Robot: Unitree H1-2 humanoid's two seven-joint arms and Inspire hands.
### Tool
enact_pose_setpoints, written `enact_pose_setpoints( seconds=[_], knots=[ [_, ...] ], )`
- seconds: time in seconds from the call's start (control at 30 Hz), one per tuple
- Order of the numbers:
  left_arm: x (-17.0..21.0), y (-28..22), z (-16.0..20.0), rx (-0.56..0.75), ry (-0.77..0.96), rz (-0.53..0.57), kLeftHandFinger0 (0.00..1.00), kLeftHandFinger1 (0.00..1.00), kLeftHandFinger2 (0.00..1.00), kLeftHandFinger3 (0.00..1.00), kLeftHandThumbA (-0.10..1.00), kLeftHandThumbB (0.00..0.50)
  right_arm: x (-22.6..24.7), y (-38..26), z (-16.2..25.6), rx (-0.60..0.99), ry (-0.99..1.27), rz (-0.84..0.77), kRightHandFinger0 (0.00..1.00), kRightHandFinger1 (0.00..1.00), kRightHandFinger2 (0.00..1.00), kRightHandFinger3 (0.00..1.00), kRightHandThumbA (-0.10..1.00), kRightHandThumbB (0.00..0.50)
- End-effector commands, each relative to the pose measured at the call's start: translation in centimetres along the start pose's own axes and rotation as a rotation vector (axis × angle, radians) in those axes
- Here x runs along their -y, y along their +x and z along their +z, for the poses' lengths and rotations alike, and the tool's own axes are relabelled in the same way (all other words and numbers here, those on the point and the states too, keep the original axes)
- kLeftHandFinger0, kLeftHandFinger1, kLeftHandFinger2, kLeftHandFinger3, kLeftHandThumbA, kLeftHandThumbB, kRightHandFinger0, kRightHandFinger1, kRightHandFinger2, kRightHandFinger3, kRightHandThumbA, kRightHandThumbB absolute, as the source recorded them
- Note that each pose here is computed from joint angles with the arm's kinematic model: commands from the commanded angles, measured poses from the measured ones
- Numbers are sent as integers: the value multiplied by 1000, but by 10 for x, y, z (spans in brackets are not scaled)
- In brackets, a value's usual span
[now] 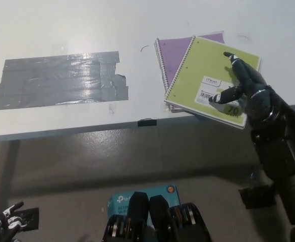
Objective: The robot uses its right hand to align two notebooks stacked together until they are fully overlapped
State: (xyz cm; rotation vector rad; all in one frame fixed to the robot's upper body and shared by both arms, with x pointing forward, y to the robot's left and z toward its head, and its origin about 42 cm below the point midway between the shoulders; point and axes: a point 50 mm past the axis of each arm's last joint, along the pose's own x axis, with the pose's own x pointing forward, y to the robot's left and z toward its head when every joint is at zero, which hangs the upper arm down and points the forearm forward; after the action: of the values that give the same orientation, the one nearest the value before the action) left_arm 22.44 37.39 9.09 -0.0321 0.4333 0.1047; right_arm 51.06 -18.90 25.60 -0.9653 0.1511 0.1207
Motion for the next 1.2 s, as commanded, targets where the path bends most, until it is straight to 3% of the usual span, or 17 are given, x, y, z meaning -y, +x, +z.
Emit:
enact_pose_setpoints(
  seconds=[0.0, 0.1, 0.27, 0.4, 0.53, 0.6, 0.77, 0.83, 1.0, 1.17],
  knots=[
    [0, 0, 8, 15, 1, -8, 453, 555, 730, 869, 345, 193, 41, 5, 24, 98, -115, -102, 1000, 1000, 1000, 1000, 986, 229],
    [0, 0, 9, 16, 15, -11, 452, 560, 724, 871, 367, 189, 41, 4, 19, 93, -186, -88, 1000, 1000, 1000, 1000, 1000, 249],
    [3, 3, 12, 22, 8, -17, 444, 572, 740, 871, 336, 186, 34, 6, 6, 56, -258, -81, 1000, 1000, 1000, 1000, 1000, 241],
    [6, 6, 15, 31, 10, -25, 448, 557, 715, 850, 324, 196, 29, 6, 8, 66, -316, -38, 1000, 1000, 1000, 1000, 1000, 256],
    [7, 6, 14, 27, 17, -27, 480, 563, 732, 878, 336, 176, 9, 3, 15, 103, -416, 23, 1000, 1000, 1000, 1000, 1000, 263],
    [7, 6, 14, 26, 23, -30, 470, 566, 738, 878, 350, 171, -1, 1, 20, 152, -425, 27, 1000, 1000, 1000, 1000, 1000, 244],
    [11, 9, 16, 32, 5, -33, 435, 547, 712, 868, 360, 181, -5, 2, 22, 140, -438, 42, 1000, 1000, 1000, 1000, 1000, 271],
    [11, 9, 16, 35, 3, -32, 395, 512, 692, 838, 364, 166, -6, 2, 15, 106, -442, 49, 1000, 1000, 1000, 1000, 1000, 239],
    [12, 9, 18, 41, -1, -39, 437, 532, 716, 857, 424, 183, -6, 3, -16, -13, -389, 75, 1000, 1000, 1000, 1000, 1000, 263],
    [13, 8, 18, 40, 11, -44, 431, 522, 708, 861, 478, 169, -4, 3, -28, -63, -353, 73, 1000, 1000, 1000, 1000, 1000, 298]
  ],
)
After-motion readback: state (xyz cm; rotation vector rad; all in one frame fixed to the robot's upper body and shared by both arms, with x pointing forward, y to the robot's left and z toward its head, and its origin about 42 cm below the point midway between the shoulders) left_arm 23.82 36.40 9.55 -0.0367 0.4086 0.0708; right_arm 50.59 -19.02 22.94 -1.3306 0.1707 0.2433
